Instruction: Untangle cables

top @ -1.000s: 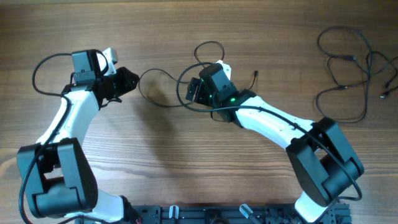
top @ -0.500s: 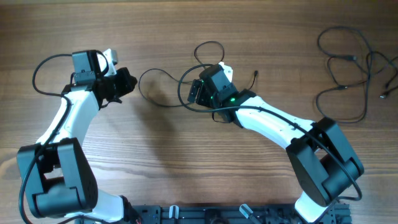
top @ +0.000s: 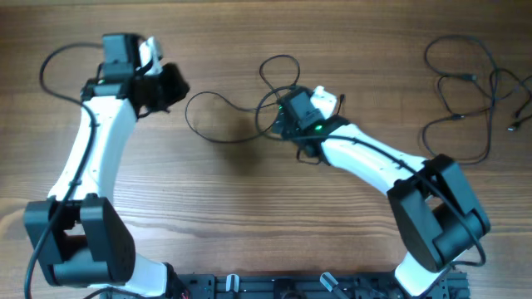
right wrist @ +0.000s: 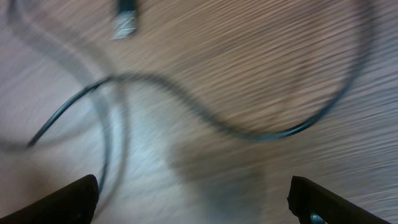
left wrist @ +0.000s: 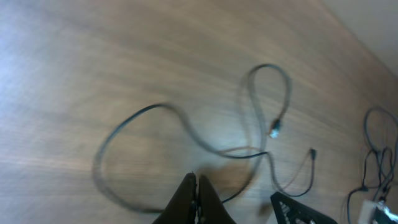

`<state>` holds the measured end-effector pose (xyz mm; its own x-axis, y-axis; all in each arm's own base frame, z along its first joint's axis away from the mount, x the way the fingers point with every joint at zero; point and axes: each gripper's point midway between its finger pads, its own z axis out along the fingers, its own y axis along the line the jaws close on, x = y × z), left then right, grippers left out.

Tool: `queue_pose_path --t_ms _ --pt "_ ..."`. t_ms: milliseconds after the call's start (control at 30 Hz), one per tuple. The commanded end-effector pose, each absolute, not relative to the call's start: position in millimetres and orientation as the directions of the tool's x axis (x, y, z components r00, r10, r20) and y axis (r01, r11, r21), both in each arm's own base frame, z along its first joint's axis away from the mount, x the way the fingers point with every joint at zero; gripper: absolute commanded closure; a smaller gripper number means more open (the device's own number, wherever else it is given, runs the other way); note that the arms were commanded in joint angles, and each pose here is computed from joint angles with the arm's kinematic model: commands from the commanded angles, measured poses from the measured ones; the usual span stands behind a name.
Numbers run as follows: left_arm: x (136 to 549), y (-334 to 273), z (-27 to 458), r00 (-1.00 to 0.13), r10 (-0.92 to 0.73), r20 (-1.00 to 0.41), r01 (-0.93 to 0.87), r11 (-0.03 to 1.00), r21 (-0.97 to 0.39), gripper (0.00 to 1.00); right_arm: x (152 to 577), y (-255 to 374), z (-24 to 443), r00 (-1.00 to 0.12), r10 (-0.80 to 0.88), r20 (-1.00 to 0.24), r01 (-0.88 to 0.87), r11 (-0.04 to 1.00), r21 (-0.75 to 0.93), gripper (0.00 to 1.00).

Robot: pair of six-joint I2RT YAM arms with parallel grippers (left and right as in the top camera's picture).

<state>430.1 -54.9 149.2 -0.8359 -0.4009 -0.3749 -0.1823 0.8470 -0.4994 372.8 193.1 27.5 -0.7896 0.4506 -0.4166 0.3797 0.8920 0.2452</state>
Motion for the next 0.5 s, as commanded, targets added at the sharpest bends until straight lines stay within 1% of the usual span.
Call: queue_pose_path --t_ms 0,67,167,267,467 --pt "439 -86 156 -0.829 -0.336 -0.447 -0.126 0.891 -0.436 0.94 379 161 21 -0.743 0.543 -0.392 0.492 0.839 0.231 0.00" --pt "440 -107 151 -0.839 -0.293 -0.459 -0.089 0.906 -0.414 0.91 376 145 16 -0.730 0.591 -0.344 0.549 0.806 0.221 0.00" --pt "441 -138 136 -0.855 -0.232 -0.464 -0.032 0.916 -0.400 0.88 372 126 11 -0.706 0.639 -0.305 0.609 0.768 0.201 0.00" --pt "449 -164 120 -0.858 -0.191 -0.477 0.021 0.915 -0.404 0.85 373 117 9 -0.699 0.663 -0.267 0.629 0.748 0.210 0.00" --pt "466 -186 85 -0.854 -0.163 -0.495 0.053 0.917 -0.394 0.82 375 111 9 -0.687 0.679 -0.258 0.644 0.734 0.218 0.00"
